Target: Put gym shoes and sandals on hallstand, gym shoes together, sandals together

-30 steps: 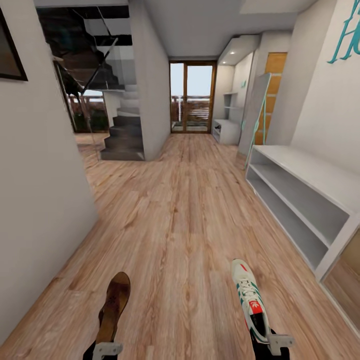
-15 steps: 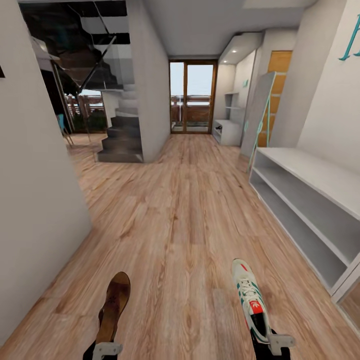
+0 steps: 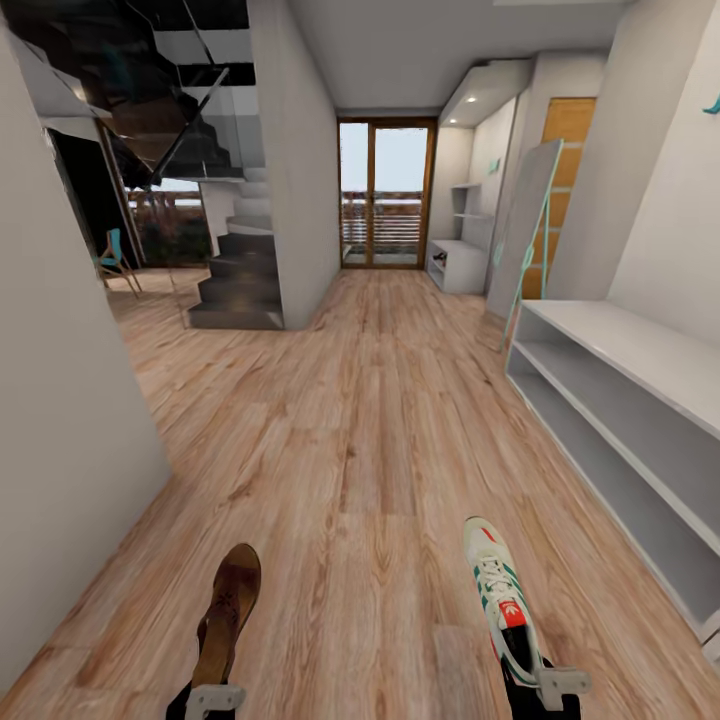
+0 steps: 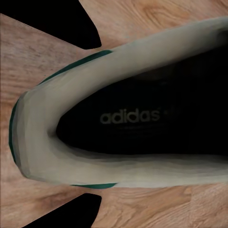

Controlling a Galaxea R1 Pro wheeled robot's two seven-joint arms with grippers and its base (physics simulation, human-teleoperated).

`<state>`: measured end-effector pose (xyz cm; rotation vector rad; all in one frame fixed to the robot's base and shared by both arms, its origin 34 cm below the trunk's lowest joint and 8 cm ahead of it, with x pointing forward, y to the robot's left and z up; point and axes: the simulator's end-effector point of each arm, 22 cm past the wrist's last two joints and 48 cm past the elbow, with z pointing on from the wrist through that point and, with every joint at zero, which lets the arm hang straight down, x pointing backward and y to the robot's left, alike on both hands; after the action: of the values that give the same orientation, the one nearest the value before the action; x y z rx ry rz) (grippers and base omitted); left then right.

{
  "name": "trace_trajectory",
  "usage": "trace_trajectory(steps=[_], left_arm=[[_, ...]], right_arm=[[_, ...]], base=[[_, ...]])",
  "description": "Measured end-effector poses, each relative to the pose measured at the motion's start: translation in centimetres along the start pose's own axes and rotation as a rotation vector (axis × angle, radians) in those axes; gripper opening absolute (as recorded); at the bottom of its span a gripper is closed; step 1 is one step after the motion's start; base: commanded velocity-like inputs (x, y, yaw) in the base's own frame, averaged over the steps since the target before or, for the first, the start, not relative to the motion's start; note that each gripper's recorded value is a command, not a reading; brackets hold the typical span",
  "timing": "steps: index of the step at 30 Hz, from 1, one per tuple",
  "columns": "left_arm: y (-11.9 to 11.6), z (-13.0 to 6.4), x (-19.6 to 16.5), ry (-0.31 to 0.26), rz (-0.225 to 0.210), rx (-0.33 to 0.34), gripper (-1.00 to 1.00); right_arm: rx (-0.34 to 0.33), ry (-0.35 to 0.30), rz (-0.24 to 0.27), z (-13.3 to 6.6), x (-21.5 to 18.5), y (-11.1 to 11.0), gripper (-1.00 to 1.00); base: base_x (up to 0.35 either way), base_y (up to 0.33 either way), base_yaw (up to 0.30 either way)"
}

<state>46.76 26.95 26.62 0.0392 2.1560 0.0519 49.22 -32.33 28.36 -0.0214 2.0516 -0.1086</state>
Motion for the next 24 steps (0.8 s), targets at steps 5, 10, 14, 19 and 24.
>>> trace_trajectory(steps=[5,10,14,19,24], left_arm=[[0.14,0.0,0.0,0.0,-0.003,-0.003,-1.0],[0.36,0.0,-0.01,-0.001,-0.013,-0.01,-1.0],[0.44,0.0,-0.01,-0.001,-0.013,-0.011,-1.0],[0.46,-0.01,0.2,0.004,-0.013,-0.011,-1.0],[0.43,-0.01,0.55,0.011,-0.013,-0.011,-1.0]], right_arm=[[0.0,0.0,0.0,-0.01,0.01,0.0,-1.0],[0.0,0.0,0.0,0.0,0.01,0.0,-1.0],[0.0,0.001,0.0,0.0,0.01,0.0,-1.0],[-0.001,0.003,0.002,0.01,0.14,0.17,-1.0],[-0.001,0.011,0.003,-0.02,0.51,0.21,-1.0]], base=[[0.34,0.0,0.0],[0.34,0.0,0.0],[0.34,0.0,0.0],[0.34,0.0,0.0],[0.34,0.0,0.0]])
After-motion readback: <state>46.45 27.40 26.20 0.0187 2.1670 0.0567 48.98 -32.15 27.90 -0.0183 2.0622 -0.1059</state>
